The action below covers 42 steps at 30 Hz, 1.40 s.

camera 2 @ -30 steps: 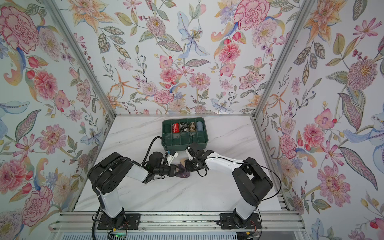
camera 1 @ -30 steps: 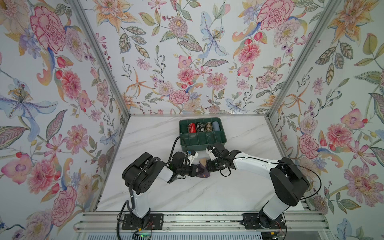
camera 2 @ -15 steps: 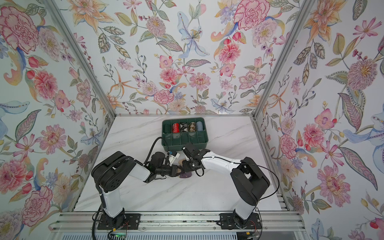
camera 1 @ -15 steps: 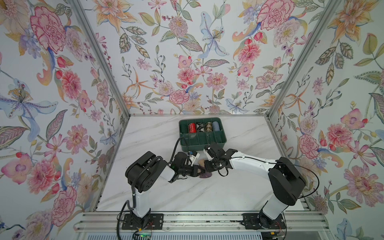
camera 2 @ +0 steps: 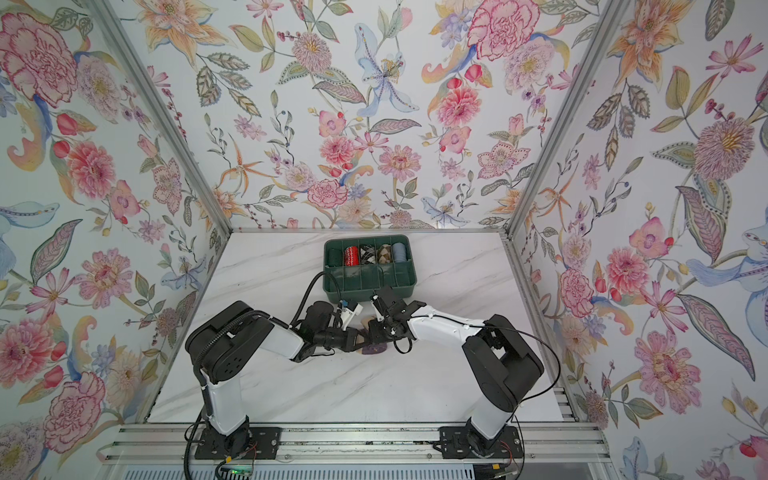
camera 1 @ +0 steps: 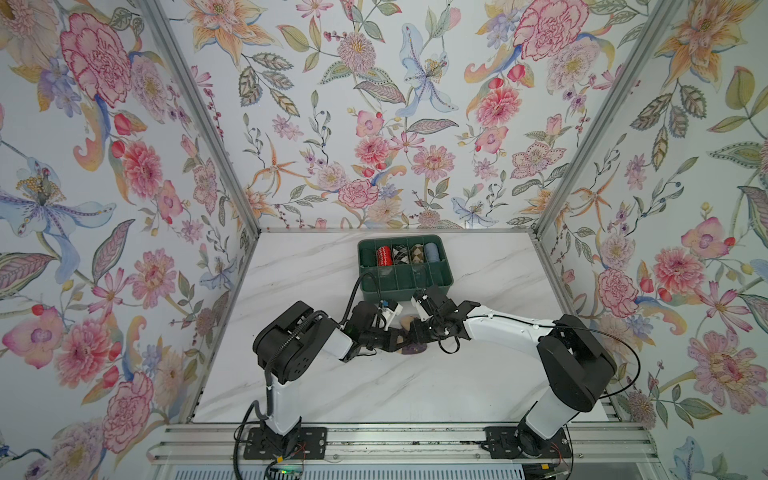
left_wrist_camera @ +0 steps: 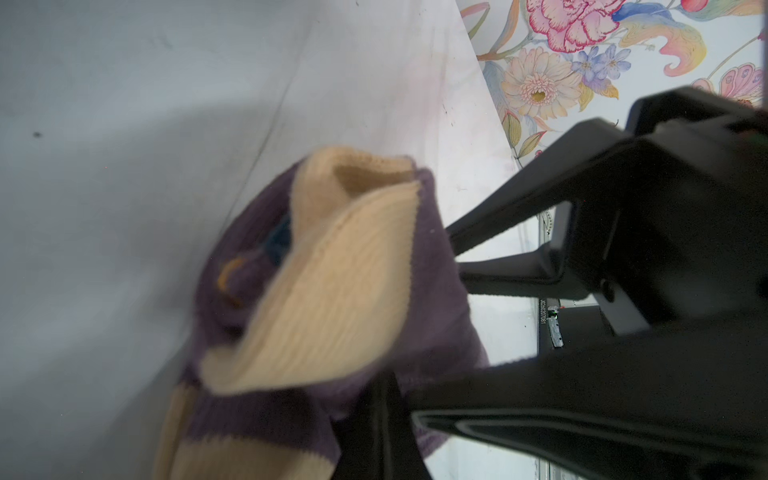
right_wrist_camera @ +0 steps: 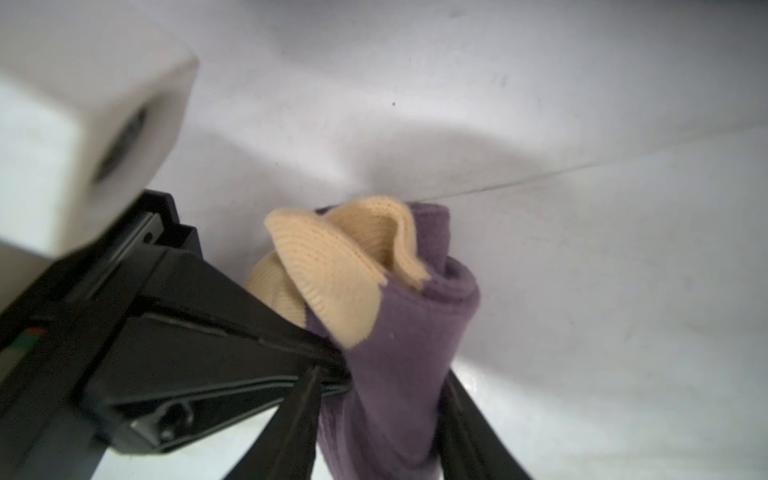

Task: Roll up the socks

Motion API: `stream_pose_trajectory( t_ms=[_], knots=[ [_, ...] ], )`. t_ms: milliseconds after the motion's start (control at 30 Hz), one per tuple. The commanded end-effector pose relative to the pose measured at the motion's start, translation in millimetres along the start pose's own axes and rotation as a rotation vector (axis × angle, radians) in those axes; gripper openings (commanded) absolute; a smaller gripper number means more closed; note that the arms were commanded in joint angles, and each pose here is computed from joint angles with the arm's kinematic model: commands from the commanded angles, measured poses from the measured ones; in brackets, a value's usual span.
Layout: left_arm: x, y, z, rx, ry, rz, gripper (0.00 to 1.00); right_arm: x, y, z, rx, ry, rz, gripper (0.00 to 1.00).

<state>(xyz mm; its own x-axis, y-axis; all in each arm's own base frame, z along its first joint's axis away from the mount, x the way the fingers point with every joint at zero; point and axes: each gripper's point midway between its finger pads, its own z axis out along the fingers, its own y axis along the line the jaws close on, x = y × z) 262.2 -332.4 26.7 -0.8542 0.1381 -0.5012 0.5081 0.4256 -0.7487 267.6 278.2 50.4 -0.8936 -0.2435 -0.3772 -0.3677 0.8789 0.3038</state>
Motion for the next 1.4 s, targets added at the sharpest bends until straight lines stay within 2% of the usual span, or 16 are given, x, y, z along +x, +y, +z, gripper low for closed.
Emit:
stream_pose_trajectory(
  t_ms=[0,100,167,267,367,467,700,967,1367],
  knots=[
    [45,49,1,-0.178,0.100,-0.100,0.00,-2,7,-16,-0.124,-0.053,0.047,0.50],
    [44,49,1,-0.177,0.099,-0.100,0.00,-6,5,-27,-0.231,-0.109,0.110,0.52],
    [43,49,2,-0.176,0.098,-0.099,0.00,-10,-7,-35,-0.242,-0.147,0.150,0.52],
    [41,48,2,-0.173,0.097,-0.097,0.00,-10,-26,-42,-0.179,-0.182,0.173,0.51],
    [41,48,3,-0.173,0.098,-0.097,0.00,-4,-43,-40,-0.081,-0.167,0.170,0.44],
    [39,48,2,-0.178,0.097,-0.096,0.00,2,-48,-31,-0.051,-0.132,0.166,0.37],
    [37,45,0,-0.183,0.096,-0.090,0.00,9,-45,-12,-0.016,-0.089,0.133,0.33],
    [35,43,-2,-0.191,0.100,-0.086,0.00,4,-25,-8,-0.062,-0.100,0.093,0.33],
    [29,45,-12,-0.284,0.156,-0.022,0.00,-2,-7,-8,-0.159,-0.132,0.081,0.33]
  ],
)
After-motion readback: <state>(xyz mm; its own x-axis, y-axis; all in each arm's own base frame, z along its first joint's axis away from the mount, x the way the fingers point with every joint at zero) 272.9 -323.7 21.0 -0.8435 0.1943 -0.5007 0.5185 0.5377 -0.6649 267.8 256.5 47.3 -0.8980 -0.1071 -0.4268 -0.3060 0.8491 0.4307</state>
